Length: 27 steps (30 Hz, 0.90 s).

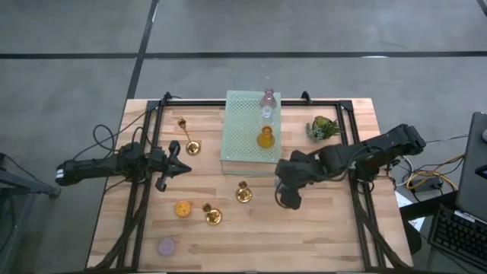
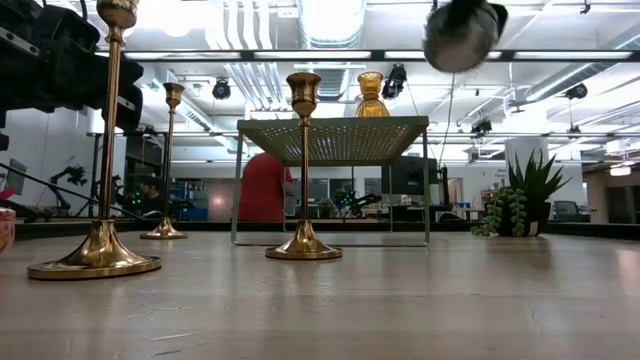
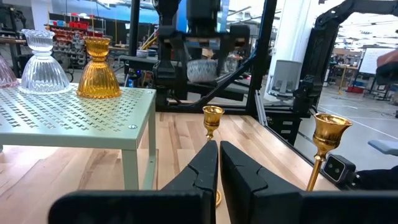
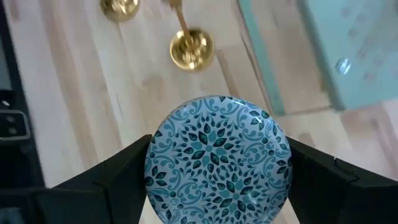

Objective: Stock candles on shelf
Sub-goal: Put the white green scented candle on the shelf

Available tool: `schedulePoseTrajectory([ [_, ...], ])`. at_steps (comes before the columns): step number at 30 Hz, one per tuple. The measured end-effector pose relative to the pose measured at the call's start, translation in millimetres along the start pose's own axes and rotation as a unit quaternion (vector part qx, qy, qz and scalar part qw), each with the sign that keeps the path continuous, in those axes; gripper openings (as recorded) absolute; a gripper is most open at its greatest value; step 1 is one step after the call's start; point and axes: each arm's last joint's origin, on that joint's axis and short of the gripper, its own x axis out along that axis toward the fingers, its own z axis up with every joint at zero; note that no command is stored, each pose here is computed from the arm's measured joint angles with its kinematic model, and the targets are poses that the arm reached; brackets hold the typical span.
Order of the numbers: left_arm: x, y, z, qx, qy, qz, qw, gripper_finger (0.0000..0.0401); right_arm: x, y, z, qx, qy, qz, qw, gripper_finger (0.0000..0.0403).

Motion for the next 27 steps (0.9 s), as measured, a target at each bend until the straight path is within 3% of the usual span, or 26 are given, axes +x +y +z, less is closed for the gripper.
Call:
schedulePoseTrajectory([
  [8,0,0,0,0.000,0.000,0.000,1.000,0.0021,-13,-3,34,-0.011,-0.020,-0.005,1.000,0.0298],
  [27,0,0,0,0.000,0.000,0.000,1.000,0.0021,11,-6,135,-0.102,0.011,-0.041,0.994,0.0300],
])
